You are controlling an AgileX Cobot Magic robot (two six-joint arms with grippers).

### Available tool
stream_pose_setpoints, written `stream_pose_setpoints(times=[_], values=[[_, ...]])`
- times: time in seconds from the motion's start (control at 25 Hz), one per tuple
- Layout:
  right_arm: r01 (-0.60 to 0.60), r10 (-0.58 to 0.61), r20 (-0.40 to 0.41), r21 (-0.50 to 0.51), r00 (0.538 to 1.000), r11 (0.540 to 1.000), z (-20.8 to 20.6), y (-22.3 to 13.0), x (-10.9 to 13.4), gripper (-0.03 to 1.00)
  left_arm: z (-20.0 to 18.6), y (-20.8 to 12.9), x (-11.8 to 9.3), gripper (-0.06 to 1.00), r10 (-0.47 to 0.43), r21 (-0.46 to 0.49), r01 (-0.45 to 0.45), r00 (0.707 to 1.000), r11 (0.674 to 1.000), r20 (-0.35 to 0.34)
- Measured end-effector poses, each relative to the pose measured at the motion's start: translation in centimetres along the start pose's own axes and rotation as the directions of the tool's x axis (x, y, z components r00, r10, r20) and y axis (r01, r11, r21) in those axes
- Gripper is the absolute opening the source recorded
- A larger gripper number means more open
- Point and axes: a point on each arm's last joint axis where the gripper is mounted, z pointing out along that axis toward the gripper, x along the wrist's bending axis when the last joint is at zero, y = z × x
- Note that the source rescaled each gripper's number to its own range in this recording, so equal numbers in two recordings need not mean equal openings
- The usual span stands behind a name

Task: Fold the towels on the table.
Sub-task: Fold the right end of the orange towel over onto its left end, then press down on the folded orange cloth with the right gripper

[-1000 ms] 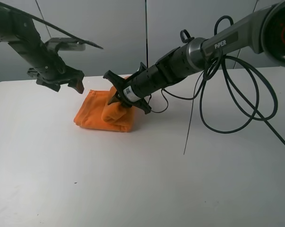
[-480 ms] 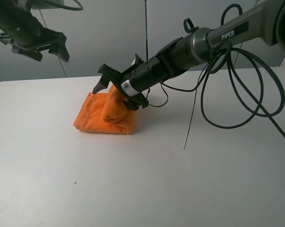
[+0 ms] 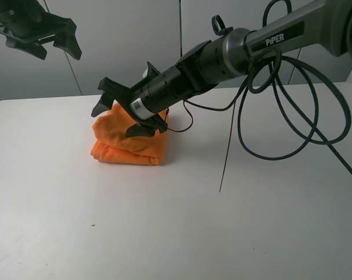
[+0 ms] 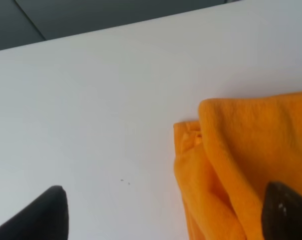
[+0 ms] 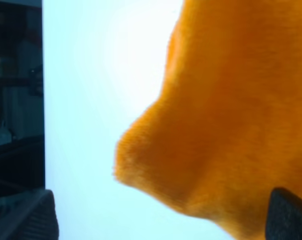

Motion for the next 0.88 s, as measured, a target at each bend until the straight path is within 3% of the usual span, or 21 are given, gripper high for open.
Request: stream_pose_setpoints(times=[0.28,0.64,0.88], values=[[0.087,-0.087,-0.015,-0.004,0.996,0.996,0.6,-0.8,1.5,0.89,-0.2,-0.1,0.0,0.98,-0.002,0.019,0.002,1.000,1.000,0.001],[0.197,-0.203,-0.019,-0.169,0.979,0.966,0.0,0.6,2.2,0.89,-3.8,0.6,-0.1,0.98,0.008,-0.097,-0.009,1.000,0.995,-0.011],[0.238,-0.241,0.014,-0.234,0.970,0.943,0.4,0.7,2.6,0.89,-4.1,0.7,-0.1,0.98,0.009,-0.105,-0.010,1.000,0.994,-0.013]])
